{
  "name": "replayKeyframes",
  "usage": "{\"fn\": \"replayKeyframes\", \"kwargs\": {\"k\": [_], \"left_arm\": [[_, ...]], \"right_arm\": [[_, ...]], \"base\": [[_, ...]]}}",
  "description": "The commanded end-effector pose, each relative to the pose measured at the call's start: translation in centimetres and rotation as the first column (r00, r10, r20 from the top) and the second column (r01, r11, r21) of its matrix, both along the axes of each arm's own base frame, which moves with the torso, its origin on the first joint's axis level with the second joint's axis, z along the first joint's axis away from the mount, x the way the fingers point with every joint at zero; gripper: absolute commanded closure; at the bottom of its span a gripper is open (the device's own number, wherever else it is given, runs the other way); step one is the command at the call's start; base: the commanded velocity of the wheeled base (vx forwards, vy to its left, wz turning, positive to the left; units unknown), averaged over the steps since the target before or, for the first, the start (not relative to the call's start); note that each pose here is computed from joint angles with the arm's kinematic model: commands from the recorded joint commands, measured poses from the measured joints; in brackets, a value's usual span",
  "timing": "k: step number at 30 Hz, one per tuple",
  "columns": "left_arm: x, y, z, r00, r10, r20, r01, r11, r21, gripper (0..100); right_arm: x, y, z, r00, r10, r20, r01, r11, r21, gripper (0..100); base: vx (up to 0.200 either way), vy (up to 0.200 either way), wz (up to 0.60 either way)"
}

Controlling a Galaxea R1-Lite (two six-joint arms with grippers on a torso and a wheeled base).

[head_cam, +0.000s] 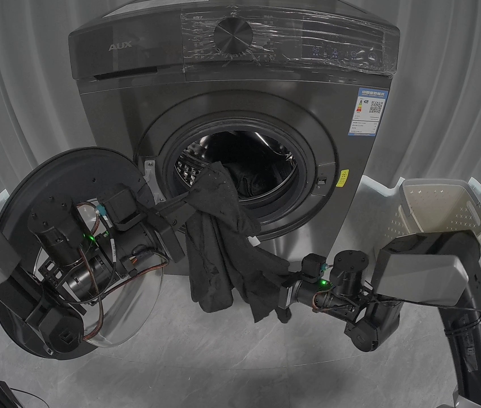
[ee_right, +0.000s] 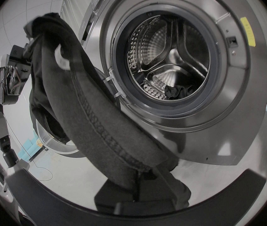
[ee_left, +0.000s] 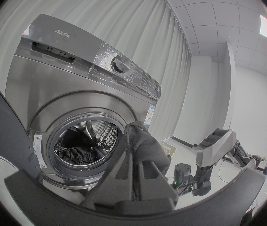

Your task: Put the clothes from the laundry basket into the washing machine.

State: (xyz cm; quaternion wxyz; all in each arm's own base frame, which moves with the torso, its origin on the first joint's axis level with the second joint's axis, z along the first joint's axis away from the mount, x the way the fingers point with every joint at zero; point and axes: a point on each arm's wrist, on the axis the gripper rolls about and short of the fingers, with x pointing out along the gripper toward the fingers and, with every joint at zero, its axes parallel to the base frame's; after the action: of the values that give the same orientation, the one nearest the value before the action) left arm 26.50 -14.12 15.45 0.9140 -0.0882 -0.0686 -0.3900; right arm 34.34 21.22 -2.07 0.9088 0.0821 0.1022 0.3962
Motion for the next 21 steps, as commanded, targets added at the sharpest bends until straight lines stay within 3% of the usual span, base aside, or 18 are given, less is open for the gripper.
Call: {"fn": "replayKeyframes", "kwargs": {"k": [1, 7, 11, 21], "left_arm": [[0.6, 0.4, 0.1, 1.0, 0.024, 0.006, -0.024, 1.0, -0.005, 100], [1.4, 0.8, 0.0, 0.998, 0.069, 0.007, -0.069, 0.998, -0.013, 100], [1.7, 0.6, -0.2, 0.997, 0.077, 0.002, -0.077, 0.997, -0.01, 100], [1.9, 0.6, -0.5, 0.996, 0.085, -0.005, -0.085, 0.996, -0.01, 100]], "right_arm": [[-1.9, -2.9, 4.5, 0.996, -0.064, 0.054, 0.065, 0.998, -0.011, 100], [-4.8, -5.4, 7.1, 0.995, -0.083, 0.054, 0.085, 0.996, -0.031, 100], [-7.5, -6.8, 8.7, 0.999, -0.027, 0.038, 0.028, 0.999, -0.032, 100], [-6.6, -9.5, 11.5, 0.988, -0.086, 0.126, 0.085, 0.996, 0.014, 100]], "base": [[0.0, 0.0, 0.0], [0.0, 0.0, 0.0], [0.0, 0.0, 0.0], [0.0, 0.0, 0.0]]}}
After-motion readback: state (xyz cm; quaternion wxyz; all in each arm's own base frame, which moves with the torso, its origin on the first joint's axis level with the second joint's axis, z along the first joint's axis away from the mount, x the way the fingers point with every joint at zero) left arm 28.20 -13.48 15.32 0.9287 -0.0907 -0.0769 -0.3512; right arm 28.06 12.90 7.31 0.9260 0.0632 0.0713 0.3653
